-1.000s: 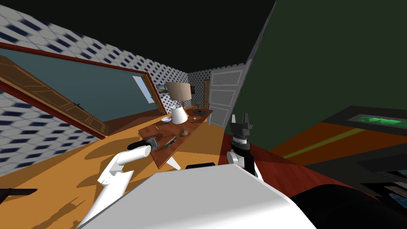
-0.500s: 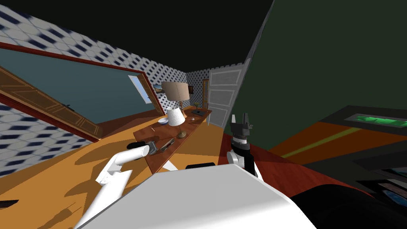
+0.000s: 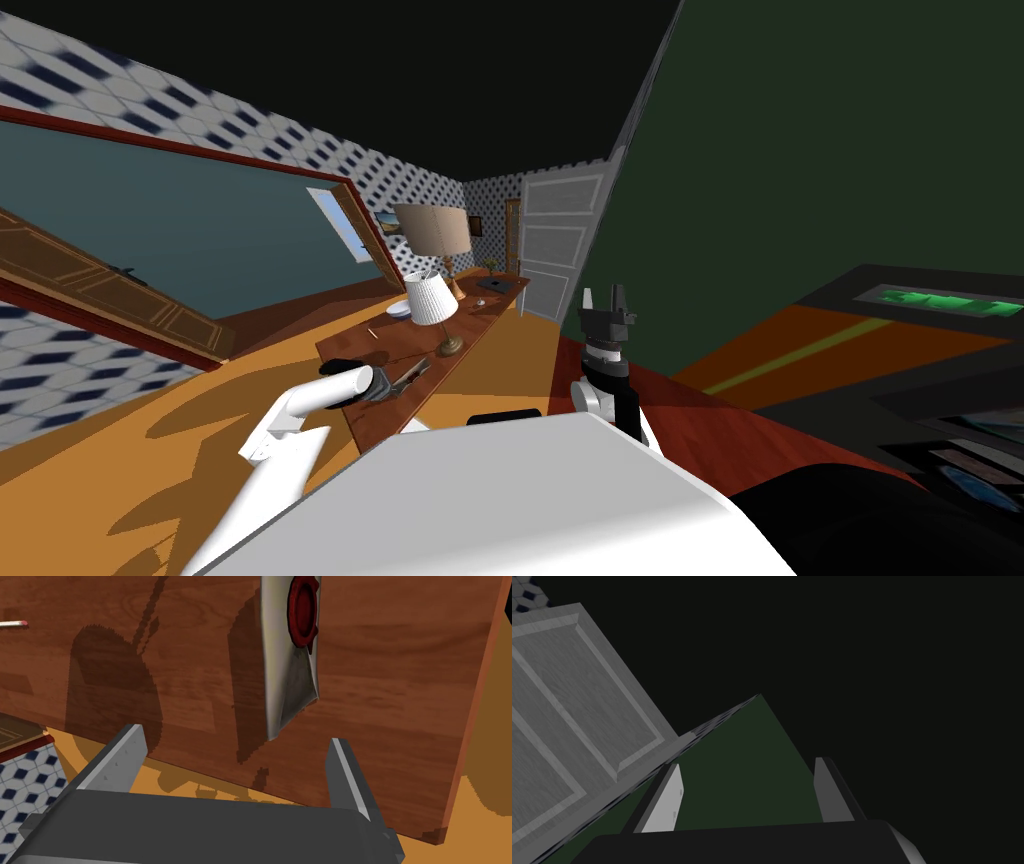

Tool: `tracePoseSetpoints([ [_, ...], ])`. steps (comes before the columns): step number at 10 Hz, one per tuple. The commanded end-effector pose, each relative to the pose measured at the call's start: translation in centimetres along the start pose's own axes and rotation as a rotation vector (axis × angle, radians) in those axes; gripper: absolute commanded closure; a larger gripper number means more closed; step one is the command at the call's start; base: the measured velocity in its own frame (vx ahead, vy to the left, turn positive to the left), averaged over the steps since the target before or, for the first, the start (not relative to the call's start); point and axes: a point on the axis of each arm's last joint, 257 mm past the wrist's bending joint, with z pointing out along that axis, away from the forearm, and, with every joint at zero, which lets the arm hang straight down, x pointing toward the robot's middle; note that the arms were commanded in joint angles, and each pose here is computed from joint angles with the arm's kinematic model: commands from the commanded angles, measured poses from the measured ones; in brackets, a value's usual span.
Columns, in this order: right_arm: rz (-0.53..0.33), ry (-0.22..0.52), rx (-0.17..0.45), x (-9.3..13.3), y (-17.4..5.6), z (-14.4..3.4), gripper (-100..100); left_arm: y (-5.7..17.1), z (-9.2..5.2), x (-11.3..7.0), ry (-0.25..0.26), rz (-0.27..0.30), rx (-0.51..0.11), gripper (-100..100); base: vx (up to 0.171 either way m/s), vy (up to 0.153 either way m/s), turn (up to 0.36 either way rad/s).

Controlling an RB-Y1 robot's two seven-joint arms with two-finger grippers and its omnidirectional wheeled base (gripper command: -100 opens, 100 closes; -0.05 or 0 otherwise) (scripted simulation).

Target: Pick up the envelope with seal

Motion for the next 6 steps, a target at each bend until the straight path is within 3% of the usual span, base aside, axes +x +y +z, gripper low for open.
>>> tracePoseSetpoints([
  [1, 0.000, 0.000, 0.000, 0.0, 0.0, 0.0, 0, 1.1, 0.1, -0.7, -0.019, -0.021, -0.043, -100, 0.065, -0.015, -0.034],
  [6, 0.000, 0.000, 0.000, 0.0, 0.0, 0.0, 0, 5.0, 0.6, -3.3, -0.086, -0.120, -0.209, -100, 0.073, -0.008, -0.057],
])
